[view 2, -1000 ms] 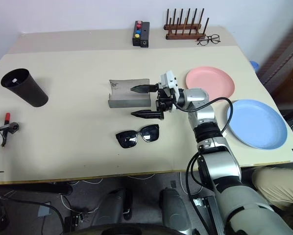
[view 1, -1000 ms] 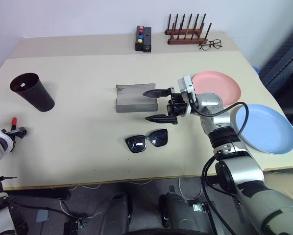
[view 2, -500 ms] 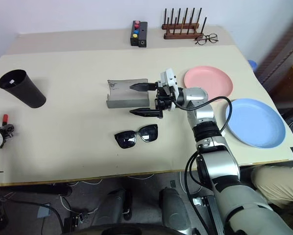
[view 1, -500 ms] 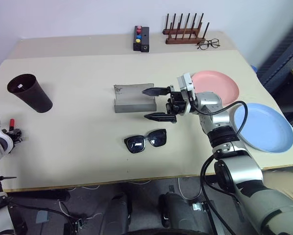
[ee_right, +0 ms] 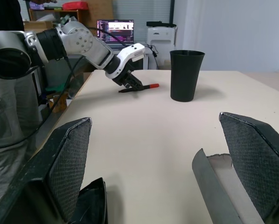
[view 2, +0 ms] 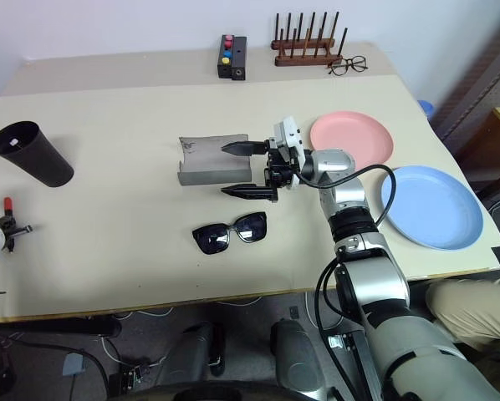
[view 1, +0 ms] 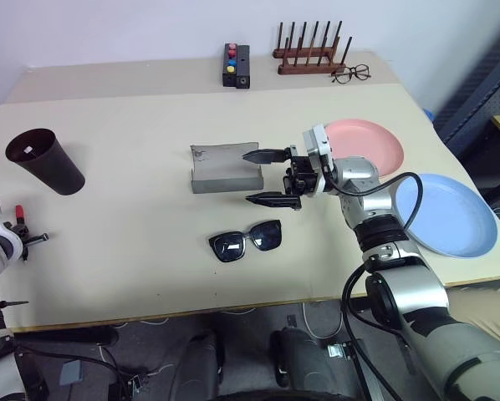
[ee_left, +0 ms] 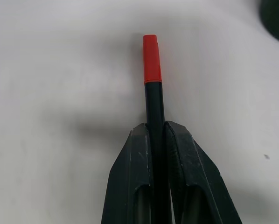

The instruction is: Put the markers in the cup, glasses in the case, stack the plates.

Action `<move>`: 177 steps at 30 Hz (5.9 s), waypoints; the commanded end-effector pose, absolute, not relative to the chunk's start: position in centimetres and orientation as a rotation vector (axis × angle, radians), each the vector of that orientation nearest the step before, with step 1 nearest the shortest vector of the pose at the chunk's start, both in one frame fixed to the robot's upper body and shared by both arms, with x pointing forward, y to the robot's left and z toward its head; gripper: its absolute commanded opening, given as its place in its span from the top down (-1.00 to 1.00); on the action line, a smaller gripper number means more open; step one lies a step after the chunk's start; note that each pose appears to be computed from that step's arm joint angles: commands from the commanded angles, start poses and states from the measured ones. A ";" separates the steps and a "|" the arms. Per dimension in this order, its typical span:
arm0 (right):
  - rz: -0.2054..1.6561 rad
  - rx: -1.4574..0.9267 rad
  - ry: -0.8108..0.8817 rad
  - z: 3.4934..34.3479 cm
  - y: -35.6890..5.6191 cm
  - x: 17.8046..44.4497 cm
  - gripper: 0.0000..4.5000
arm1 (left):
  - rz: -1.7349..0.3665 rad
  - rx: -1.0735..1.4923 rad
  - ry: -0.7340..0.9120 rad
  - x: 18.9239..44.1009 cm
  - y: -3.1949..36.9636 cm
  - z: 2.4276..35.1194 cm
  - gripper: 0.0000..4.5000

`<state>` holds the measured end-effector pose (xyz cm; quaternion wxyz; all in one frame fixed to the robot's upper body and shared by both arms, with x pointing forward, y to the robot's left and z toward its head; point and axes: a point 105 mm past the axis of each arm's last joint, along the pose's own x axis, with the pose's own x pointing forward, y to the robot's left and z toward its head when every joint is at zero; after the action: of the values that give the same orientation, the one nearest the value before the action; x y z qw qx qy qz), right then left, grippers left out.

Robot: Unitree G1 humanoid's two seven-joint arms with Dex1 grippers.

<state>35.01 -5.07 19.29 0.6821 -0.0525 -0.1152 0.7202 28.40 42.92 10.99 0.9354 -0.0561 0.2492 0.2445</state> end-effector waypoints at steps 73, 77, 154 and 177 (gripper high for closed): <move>1.501 -0.026 -0.490 24.9 -4.7 36.2 -1.00 | 0.557 0.462 -0.753 30.5 35.8 32.0 0.96; 1.498 -0.026 -0.487 24.8 -4.8 36.2 -1.00 | 0.576 0.495 -0.747 31.6 35.8 31.6 0.96; 1.170 -0.273 -0.191 20.5 -14.6 35.1 -1.00 | -1.084 0.477 0.232 39.8 17.1 19.7 -0.98; 1.018 -0.273 -0.223 20.4 -16.0 33.2 -1.00 | -1.258 0.761 0.370 40.7 13.4 14.9 0.74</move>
<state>33.54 -15.68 18.80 0.8596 -0.1206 -0.0773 0.4904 40.28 13.37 13.44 0.7236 0.3297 0.1893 -0.5760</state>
